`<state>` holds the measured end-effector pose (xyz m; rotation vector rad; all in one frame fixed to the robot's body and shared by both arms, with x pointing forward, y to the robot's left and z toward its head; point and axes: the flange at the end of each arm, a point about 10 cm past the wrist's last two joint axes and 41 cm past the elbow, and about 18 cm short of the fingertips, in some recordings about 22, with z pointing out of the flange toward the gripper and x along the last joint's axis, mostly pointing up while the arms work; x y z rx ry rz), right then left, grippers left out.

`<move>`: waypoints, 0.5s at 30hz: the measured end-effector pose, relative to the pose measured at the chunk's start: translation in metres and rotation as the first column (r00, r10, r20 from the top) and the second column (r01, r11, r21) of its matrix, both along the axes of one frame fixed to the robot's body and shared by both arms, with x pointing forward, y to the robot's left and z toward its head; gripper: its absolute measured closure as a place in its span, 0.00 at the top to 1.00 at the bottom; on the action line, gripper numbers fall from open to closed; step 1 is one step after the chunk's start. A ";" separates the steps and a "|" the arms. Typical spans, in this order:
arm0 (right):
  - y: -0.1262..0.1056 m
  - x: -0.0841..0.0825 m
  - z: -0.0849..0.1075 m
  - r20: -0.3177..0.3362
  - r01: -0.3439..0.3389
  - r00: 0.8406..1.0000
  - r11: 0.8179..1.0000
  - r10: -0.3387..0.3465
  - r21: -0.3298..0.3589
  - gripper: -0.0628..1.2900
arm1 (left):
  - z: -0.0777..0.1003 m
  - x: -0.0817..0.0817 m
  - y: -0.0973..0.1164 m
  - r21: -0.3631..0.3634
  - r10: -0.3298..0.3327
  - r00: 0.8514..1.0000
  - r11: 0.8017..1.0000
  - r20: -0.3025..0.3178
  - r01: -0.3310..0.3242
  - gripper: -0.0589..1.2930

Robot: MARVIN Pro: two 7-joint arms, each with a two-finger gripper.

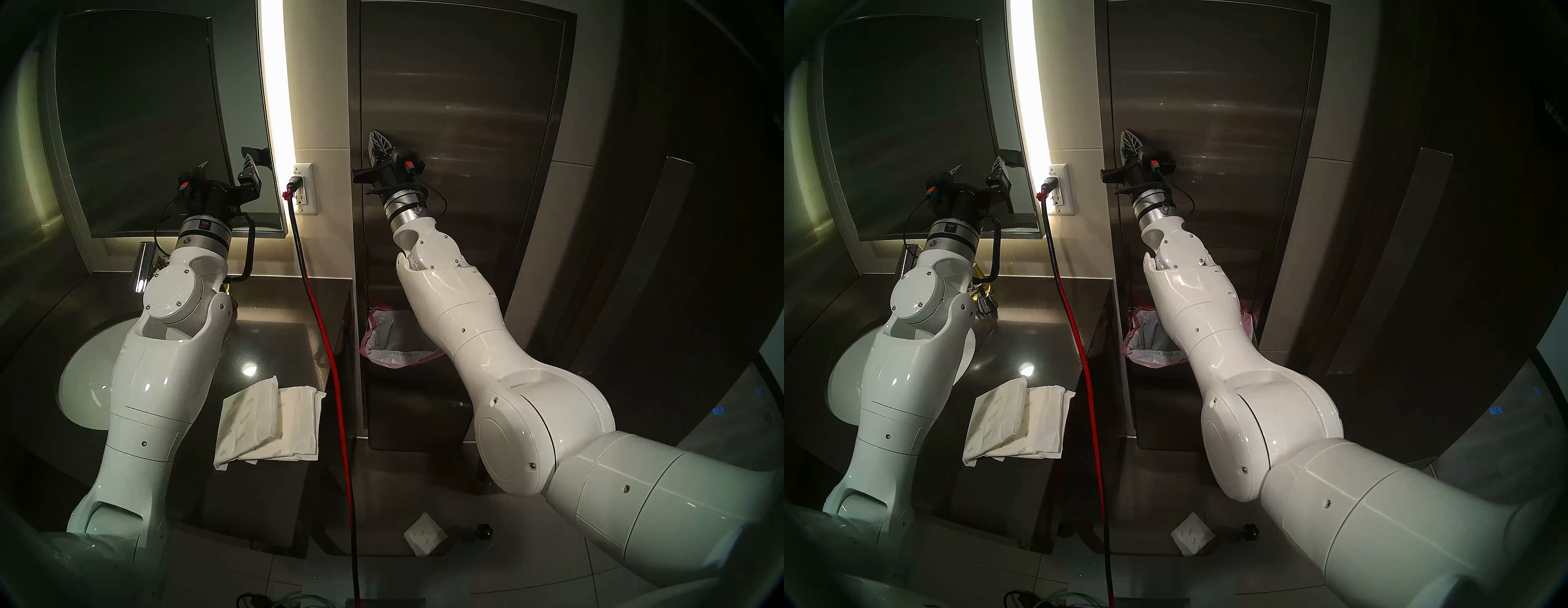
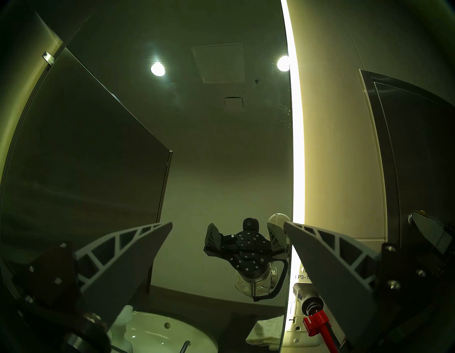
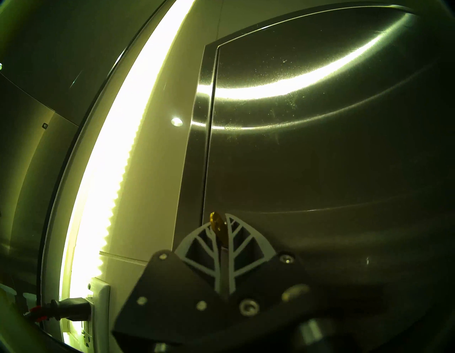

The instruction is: Twist key and open towel dispenser

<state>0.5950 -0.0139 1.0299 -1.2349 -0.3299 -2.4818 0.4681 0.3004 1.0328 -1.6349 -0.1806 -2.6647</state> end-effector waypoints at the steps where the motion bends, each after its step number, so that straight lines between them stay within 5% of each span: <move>1: 0.000 -0.002 0.000 -0.001 -0.003 1.000 1.000 0.003 0.000 0.02 | 0.000 0.000 0.000 0.000 0.000 1.000 1.000 0.000 0.000 0.96; 15: -0.009 -0.018 0.000 0.009 -0.030 1.000 0.999 0.030 -0.030 0.02 | 0.000 0.000 0.000 0.000 0.000 1.000 1.000 0.000 0.000 0.96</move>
